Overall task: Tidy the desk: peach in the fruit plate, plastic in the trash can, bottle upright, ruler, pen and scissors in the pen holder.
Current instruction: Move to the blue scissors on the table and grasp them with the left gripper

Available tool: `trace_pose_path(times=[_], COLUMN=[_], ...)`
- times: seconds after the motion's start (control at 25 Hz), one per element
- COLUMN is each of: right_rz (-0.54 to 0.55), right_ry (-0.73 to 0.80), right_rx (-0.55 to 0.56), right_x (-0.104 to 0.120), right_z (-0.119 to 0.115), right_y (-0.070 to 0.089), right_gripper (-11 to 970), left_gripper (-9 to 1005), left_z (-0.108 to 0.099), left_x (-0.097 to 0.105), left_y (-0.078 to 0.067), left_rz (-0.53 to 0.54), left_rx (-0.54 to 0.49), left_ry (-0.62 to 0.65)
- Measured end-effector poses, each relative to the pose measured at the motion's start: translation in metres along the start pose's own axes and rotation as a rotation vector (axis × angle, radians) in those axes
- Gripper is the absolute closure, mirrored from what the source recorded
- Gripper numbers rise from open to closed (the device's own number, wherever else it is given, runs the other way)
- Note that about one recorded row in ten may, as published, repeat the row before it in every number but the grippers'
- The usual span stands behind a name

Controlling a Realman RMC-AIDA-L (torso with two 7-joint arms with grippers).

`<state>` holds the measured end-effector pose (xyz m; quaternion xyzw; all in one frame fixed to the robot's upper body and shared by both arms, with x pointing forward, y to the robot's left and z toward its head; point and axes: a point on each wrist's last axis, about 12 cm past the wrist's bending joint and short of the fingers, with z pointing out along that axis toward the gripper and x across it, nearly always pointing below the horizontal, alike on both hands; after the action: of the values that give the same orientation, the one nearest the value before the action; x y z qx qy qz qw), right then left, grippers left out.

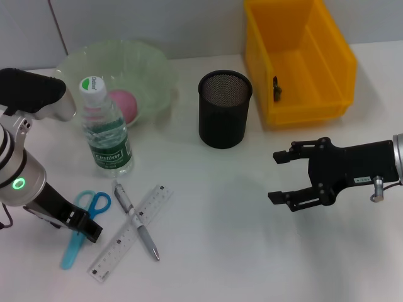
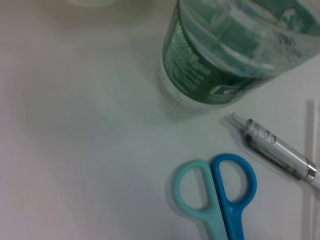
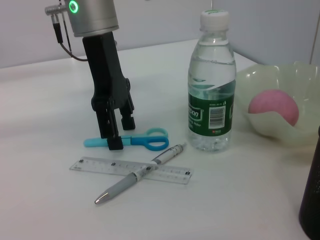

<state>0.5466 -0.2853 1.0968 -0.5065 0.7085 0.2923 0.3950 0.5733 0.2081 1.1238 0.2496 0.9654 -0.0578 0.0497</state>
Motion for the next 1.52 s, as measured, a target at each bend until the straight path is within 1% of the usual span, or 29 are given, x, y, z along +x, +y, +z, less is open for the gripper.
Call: trace_pose_path(times=[0.36,0.8,1.0,1.24,1.52], right_rz=[0.0,-0.004,-0.004,-0.004,-0.003], right_ry=[-0.001,-0.001,-0.001,-0.002,-0.002], right_rx=[0.0,0.0,-0.001,-0.004,-0.006], right_x=[-0.0001,0.0,-0.0001,-0.0002,-0.0002], right_z=[0.0002,0.0002,0.0002,0.0002,0.0002], right_y=[0.0001,0.0001,0.0002,0.0006,0.0008], right_gripper=[135,135,135,136,136], left_gripper=[198,321,456,455,605], left_z=[-0.0009,0.0024,0.0022,0.003,0.0031], left_x=[-0.0034,-0.0065,-0.007,-0.0081,-0.0085], left_y=[-0.0018,-0.0063,-0.0054,-0.0075,-0.0087], left_rz=[0.011,0.038,0.041,0.056,0.063], left_rx=[-0.004,-0.015,-0.032,-0.05,-0.054], left_ry=[-0.005,0.023,0.03,0.039,0.045])
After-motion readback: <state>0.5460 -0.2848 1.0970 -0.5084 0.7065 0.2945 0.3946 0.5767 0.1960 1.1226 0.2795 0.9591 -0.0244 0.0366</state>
